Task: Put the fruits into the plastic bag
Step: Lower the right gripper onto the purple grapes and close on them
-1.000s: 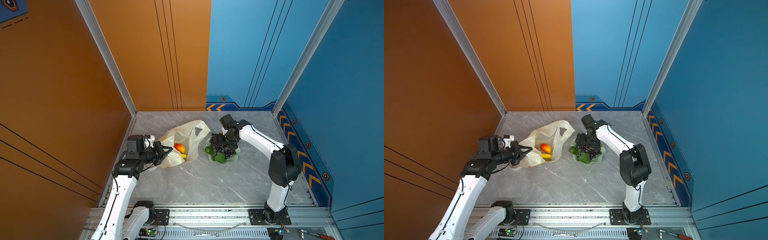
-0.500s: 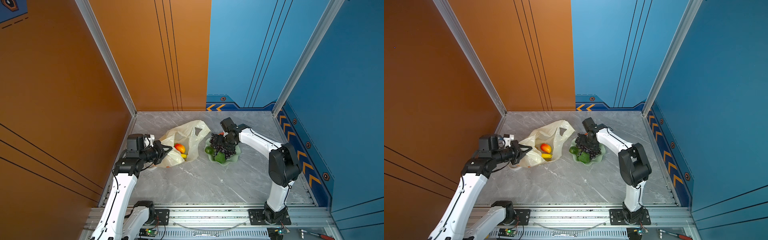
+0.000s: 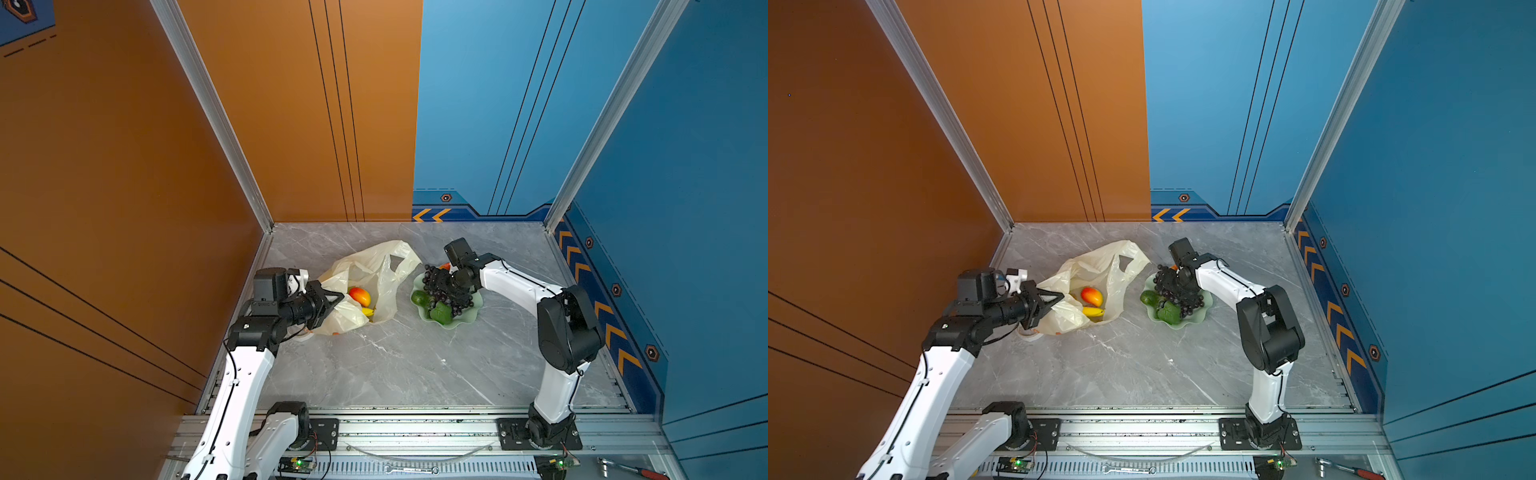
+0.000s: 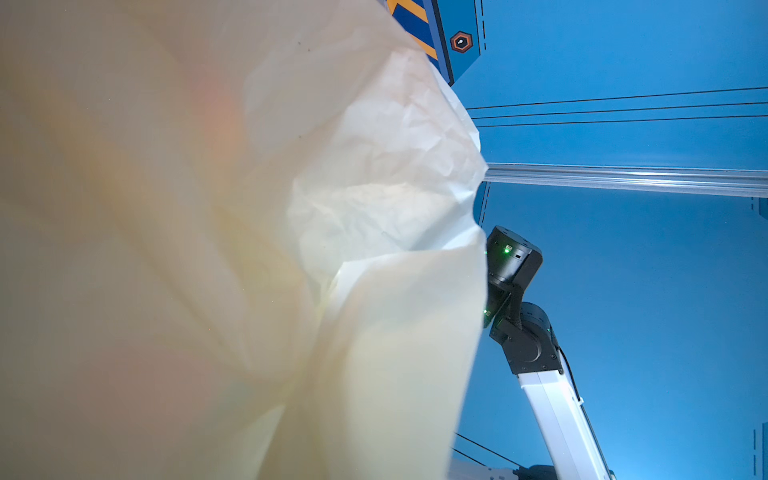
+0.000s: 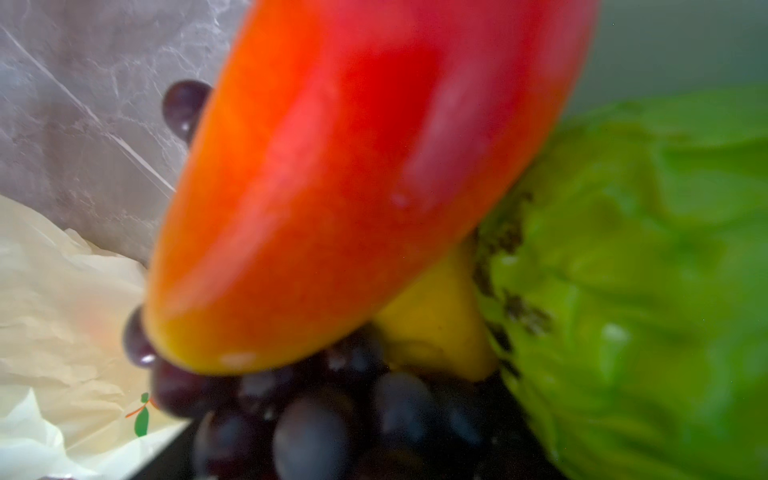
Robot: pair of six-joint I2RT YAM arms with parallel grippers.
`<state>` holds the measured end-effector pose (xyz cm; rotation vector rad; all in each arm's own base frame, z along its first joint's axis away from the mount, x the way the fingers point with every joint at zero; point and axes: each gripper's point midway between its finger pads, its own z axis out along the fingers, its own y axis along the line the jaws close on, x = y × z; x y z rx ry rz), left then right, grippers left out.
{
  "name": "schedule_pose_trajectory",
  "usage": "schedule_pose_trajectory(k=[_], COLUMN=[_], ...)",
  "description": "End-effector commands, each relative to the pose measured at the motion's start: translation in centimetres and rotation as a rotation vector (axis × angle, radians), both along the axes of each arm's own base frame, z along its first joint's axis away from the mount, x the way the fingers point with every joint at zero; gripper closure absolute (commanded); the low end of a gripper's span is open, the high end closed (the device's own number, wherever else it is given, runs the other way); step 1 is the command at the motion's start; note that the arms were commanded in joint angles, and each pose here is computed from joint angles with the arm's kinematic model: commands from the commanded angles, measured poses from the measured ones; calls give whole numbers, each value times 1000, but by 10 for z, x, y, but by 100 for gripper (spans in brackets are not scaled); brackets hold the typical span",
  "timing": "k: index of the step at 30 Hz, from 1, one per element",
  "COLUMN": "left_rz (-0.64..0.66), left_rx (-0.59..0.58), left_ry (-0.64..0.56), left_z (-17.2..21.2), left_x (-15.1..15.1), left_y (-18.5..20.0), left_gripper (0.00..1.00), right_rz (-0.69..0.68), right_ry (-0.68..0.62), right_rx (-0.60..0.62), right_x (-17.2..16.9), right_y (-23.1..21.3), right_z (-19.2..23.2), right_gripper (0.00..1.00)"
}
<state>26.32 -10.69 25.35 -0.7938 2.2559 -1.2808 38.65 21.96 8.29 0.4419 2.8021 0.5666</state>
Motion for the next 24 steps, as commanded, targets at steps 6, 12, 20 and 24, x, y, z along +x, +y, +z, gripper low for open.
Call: schedule_pose_trajectory(k=[6,12,20,24], left_rz=[13,12,11,9], left_rx=[25,24,20,16], left_ry=[-31,-36,-37,-37], left_z=[8,9,9,10], left_x=[3,3,1,0], left_y=[5,6,5,5], left_gripper=[100,100,100,100], right_rz=[-9,8,-10,10], right_ry=[-61,-94,-108,-106], right_rx=[11,5,61,87], right_x=[1,-1,-3,-5], right_y=[-5,-8,-17,-16], right_z=[23,33,31,30], right_gripper=[39,41,54,42])
